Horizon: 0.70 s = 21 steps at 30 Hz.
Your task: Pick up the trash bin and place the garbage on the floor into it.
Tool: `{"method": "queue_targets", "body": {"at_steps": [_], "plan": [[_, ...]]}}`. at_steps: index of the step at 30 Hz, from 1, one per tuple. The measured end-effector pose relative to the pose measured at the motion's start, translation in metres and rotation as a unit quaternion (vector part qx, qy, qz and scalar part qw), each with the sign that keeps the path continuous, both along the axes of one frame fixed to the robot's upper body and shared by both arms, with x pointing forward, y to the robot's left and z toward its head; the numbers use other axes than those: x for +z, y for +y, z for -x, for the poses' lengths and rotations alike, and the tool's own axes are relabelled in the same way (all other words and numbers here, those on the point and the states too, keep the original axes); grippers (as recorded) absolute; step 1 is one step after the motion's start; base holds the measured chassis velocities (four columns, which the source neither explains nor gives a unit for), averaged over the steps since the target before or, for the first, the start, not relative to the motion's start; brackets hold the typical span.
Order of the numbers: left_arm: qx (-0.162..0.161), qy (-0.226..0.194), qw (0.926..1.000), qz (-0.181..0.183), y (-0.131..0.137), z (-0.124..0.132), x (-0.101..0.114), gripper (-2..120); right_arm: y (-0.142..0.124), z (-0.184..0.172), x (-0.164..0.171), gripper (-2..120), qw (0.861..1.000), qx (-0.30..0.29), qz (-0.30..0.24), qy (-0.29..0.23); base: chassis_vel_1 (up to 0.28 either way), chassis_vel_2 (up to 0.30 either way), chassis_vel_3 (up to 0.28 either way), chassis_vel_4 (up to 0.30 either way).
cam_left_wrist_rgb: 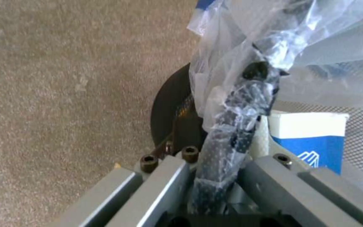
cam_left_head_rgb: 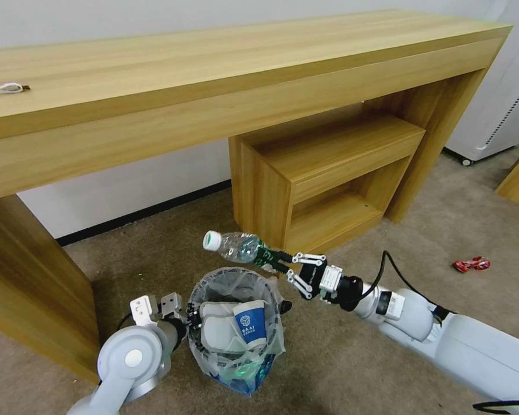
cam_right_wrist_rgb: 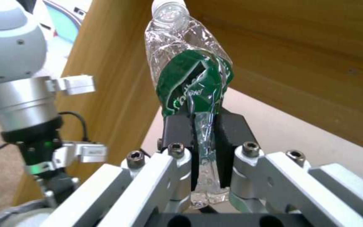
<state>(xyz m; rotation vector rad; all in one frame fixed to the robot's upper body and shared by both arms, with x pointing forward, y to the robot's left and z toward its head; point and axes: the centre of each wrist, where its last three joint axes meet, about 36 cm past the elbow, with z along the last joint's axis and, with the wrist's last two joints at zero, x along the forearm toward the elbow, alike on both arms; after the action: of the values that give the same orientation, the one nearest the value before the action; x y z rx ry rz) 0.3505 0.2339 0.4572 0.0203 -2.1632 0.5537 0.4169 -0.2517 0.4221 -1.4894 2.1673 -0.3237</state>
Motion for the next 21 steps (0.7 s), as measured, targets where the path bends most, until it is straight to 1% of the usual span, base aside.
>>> {"method": "queue_targets", "body": {"at_steps": [9, 21], "plan": [[0.003, -0.007, 1.0, 0.002, 0.006, -0.002, 0.011, 0, 0.015, 0.004, -0.011, 8, 1.0, 0.02, 0.0, 0.021, 0.0, 0.0, 0.0, 0.0], [0.005, -0.012, 0.9999, 0.001, 0.012, -0.006, 0.016, 0, 0.02, 0.012, -0.024, 8, 0.999, 0.037, 0.012, 0.037, 0.0, 0.0, 0.0, 0.0]]}}
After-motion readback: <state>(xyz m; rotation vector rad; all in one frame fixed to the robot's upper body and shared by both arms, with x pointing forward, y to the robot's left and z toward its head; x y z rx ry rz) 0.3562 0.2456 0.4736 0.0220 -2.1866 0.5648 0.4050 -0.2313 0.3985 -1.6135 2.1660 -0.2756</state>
